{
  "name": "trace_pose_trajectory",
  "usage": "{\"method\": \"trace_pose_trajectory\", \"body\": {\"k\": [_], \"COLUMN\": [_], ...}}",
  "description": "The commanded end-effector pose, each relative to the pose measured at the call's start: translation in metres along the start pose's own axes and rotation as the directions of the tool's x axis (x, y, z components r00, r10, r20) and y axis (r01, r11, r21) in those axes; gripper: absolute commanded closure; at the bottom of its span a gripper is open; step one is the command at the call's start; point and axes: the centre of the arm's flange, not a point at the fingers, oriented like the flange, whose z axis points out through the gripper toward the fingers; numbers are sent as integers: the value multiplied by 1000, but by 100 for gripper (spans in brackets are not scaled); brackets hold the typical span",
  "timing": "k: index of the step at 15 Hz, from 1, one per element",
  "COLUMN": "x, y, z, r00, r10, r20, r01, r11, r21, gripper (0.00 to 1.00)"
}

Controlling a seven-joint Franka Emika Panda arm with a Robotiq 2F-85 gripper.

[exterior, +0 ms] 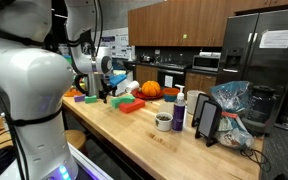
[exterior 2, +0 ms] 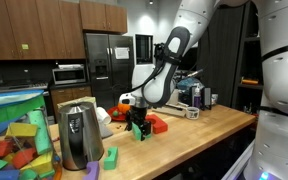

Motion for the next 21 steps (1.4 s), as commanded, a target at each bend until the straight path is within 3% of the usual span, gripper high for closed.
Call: {"method": "trace_pose_trajectory", "body": {"k": [1, 13, 21], "x": [-7, -25, -21], "y": [2, 7, 5], "z": [5, 0, 8], "r00": [1000, 999, 1000], "r10": [19, 19, 11], "r20": [-9, 34, 23], "r01": [-19, -18, -11], "r11": [1000, 999, 1000], "r21": [0, -32, -7], "gripper": [0, 0, 0]}}
